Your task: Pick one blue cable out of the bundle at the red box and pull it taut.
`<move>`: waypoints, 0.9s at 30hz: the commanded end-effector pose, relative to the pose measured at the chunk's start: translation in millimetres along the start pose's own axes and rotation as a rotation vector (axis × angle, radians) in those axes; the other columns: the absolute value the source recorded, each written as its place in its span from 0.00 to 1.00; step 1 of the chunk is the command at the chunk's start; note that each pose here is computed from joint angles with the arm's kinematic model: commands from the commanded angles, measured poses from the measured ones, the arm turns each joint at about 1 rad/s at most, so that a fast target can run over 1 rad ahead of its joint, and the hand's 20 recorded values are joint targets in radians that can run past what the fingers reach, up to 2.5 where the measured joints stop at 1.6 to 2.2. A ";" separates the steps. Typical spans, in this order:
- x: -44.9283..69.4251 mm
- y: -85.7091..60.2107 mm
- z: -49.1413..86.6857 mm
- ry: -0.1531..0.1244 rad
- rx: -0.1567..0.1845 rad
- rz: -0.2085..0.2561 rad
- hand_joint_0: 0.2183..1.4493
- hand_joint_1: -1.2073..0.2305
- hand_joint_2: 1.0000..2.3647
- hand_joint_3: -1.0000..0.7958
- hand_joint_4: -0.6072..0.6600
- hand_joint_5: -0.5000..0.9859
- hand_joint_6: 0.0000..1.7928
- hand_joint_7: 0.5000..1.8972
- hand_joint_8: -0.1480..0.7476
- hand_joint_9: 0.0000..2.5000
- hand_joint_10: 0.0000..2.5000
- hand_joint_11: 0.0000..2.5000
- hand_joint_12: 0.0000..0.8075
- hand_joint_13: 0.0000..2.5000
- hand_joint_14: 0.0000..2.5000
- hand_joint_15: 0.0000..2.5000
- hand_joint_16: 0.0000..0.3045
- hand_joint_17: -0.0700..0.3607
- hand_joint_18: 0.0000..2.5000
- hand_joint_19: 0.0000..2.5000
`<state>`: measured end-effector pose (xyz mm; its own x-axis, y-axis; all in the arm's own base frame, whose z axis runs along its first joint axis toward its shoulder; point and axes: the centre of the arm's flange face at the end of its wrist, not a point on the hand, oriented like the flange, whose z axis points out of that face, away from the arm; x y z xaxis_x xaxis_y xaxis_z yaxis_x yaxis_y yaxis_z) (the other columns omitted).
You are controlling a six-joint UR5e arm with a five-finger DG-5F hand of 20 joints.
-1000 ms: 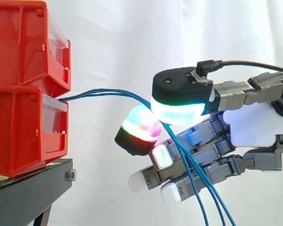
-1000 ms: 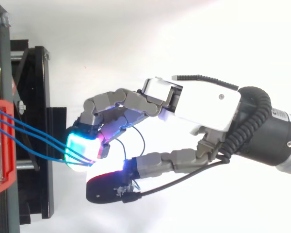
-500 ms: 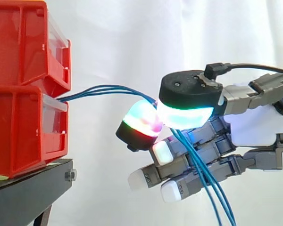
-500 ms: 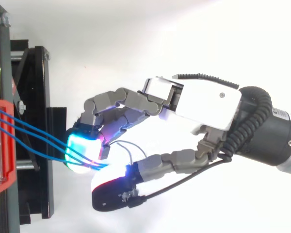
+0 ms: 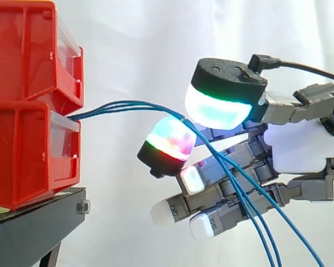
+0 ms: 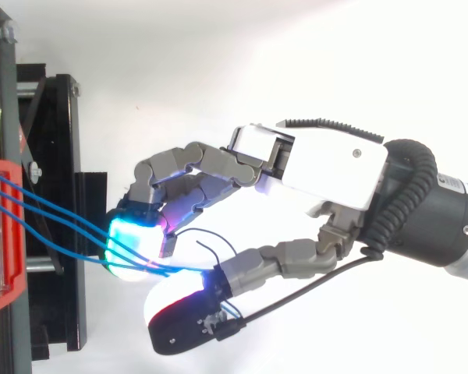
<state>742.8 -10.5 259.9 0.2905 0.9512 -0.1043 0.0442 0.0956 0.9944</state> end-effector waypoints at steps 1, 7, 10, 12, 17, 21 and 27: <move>-0.1 -0.2 0.0 -0.001 0.000 0.001 0.28 0.31 0.00 0.28 0.67 0.23 0.47 0.45 0.60 0.33 0.01 0.30 0.53 0.21 0.00 0.10 0.20 0.48 0.27 0.16; 0.0 0.5 0.3 -0.001 -0.001 0.000 0.32 0.32 0.00 0.32 0.66 0.24 0.47 0.51 0.60 0.34 0.01 0.30 0.52 0.22 0.00 0.11 0.19 0.47 0.28 0.16; -0.1 0.5 0.3 -0.003 -0.001 0.000 0.33 0.30 0.01 0.37 0.67 0.25 0.48 0.52 0.60 0.34 0.01 0.30 0.52 0.22 0.00 0.11 0.19 0.47 0.28 0.16; -0.3 1.6 0.1 -0.003 -0.002 0.001 0.33 0.29 0.01 0.40 0.67 0.25 0.48 0.54 0.60 0.34 0.01 0.30 0.52 0.22 0.00 0.11 0.19 0.47 0.29 0.16; 0.8 1.7 -0.2 -0.001 -0.002 0.001 0.36 0.22 0.02 0.43 0.62 0.24 0.49 0.56 0.60 0.34 0.01 0.31 0.52 0.23 0.00 0.11 0.19 0.47 0.29 0.16; 0.8 0.6 0.0 -0.003 -0.001 0.000 0.38 0.18 0.01 0.40 0.60 0.24 0.49 0.54 0.59 0.33 0.01 0.31 0.52 0.23 0.00 0.10 0.19 0.47 0.29 0.15; -0.3 1.6 0.1 -0.003 -0.002 0.001 0.42 0.15 0.00 0.28 0.65 0.22 0.50 0.50 0.58 0.31 0.01 0.32 0.52 0.22 0.00 0.10 0.19 0.46 0.29 0.14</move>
<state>743.0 -10.2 260.6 0.2935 0.9503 -0.1042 0.0432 0.0957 0.9945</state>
